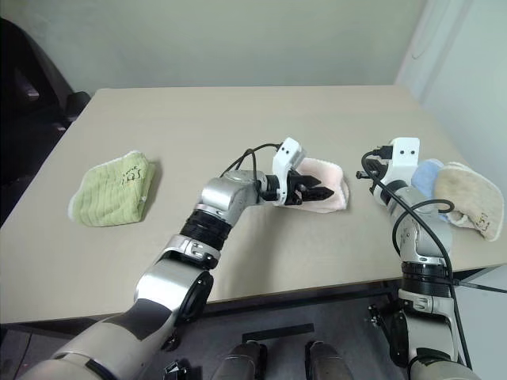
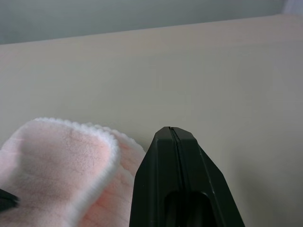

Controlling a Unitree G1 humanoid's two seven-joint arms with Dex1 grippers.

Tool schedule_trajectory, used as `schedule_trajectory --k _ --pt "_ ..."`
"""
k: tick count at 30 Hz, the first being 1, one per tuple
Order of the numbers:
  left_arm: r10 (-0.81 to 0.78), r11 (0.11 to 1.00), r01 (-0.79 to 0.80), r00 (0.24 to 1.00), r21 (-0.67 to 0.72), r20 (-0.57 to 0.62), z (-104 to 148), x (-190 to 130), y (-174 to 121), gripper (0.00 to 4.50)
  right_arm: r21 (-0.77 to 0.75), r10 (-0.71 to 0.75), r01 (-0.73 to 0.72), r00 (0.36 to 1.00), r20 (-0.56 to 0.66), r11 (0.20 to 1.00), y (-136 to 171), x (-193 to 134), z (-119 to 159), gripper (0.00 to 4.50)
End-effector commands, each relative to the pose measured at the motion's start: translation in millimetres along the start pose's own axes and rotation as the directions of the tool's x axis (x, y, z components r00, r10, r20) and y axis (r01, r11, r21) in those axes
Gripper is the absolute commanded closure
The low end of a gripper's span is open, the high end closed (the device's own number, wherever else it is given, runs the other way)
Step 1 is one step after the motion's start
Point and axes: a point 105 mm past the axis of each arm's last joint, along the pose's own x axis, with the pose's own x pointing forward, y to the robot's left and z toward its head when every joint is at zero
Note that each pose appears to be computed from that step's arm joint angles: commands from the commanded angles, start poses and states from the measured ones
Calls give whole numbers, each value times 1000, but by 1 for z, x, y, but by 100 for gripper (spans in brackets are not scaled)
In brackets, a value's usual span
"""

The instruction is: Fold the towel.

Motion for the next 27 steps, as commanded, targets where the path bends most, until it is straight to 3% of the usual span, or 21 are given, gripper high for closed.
schedule_trajectory --k 1,5,8,15,21,27 --pt "-80 996 84 982 -13 173 52 -19 -12 136 -40 18 -16 998 61 999 3 0 21 450" --pt "72 994 -95 944 56 324 83 -45 18 136 -74 61 -56 996 60 996 10 3 23 450" --pt "250 918 -311 936 248 248 66 -54 52 192 -97 135 -130 989 56 987 26 7 28 450" --pt "285 894 -308 951 327 117 23 -41 67 438 -122 217 -219 976 -29 968 51 22 10 450" --pt "293 901 -280 956 331 10 -5 -18 64 445 -112 256 -271 958 -131 956 65 34 -21 450" --pt "378 869 -300 916 393 -136 -41 -8 70 445 -115 199 -238 939 -280 964 60 39 -66 450"
